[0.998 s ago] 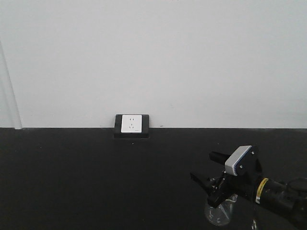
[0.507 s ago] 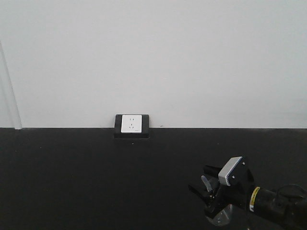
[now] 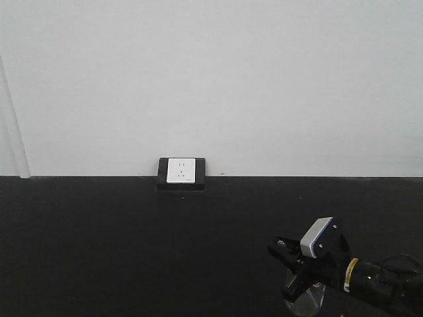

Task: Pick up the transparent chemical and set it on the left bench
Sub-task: 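Close the right gripper on the dropper's bulb, then lift the dropper up out of the beaker with the right gripper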

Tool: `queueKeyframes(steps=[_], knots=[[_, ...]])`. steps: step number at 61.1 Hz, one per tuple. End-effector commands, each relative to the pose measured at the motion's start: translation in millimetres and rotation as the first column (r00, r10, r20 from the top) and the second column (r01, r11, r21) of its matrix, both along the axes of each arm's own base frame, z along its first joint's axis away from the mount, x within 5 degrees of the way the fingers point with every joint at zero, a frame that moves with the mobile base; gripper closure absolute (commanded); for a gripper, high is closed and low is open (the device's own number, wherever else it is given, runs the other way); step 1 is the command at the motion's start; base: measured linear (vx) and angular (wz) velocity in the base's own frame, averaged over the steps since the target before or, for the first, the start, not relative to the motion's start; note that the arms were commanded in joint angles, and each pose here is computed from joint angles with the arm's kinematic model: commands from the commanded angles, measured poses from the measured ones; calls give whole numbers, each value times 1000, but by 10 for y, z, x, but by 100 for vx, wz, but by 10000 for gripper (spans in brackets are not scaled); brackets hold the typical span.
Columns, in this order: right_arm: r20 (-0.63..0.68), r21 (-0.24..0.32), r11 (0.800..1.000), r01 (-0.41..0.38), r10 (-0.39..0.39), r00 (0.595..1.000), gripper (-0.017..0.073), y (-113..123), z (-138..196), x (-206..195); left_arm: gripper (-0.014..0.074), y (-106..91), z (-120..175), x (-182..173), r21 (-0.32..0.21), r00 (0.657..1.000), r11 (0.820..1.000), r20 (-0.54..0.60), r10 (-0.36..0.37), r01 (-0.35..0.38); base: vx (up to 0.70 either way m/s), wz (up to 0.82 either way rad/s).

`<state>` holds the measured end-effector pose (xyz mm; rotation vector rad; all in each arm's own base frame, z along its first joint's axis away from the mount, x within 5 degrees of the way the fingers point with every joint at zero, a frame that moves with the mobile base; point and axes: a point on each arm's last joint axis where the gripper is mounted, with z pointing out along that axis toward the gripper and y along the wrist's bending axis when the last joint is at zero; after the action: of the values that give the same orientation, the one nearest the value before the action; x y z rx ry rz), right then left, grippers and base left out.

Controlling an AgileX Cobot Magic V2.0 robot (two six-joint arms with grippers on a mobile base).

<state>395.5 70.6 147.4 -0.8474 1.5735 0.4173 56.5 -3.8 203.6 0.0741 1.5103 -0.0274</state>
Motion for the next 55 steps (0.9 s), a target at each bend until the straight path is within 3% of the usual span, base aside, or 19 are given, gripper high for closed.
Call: queueKeyframes(steps=[1, 9, 14, 21, 29, 36, 44, 55], knots=[[147, 77, 997, -17, 6, 989, 568, 1, 405, 20, 597, 2, 27, -15, -14, 997, 1000, 80, 0, 1, 0, 0], [194, 74, 997, 18, -32, 980, 567, -26, 667, -11, 597, 2, 27, -15, -14, 997, 1000, 80, 0, 1, 0, 0], [216, 55, 997, 62, -72, 974, 566, -58, 901, -58, 597, 2, 27, -15, -14, 997, 1000, 80, 0, 1, 0, 0], [184, 77, 986, 151, -163, 969, 566, -125, 1286, -178, 597, 2, 27, -15, -14, 997, 1000, 80, 0, 1, 0, 0], [102, 160, 939, 305, -323, 941, 564, -248, 1807, -435, 597, 2, 27, -15, -14, 997, 1000, 80, 0, 1, 0, 0], [32, 199, 863, 464, -479, 877, 564, -394, 2183, -734, 597, 2, 27, -15, -14, 997, 1000, 80, 0, 1, 0, 0], [-10, 278, 789, 548, -568, 823, 564, -491, 2521, -1095, 597, 2, 27, -15, -14, 997, 1000, 80, 0, 1, 0, 0], [-26, 327, 789, 520, -542, 840, 562, -475, 2585, -1658, 597, 2, 27, -15, -14, 997, 1000, 80, 0, 1, 0, 0]])
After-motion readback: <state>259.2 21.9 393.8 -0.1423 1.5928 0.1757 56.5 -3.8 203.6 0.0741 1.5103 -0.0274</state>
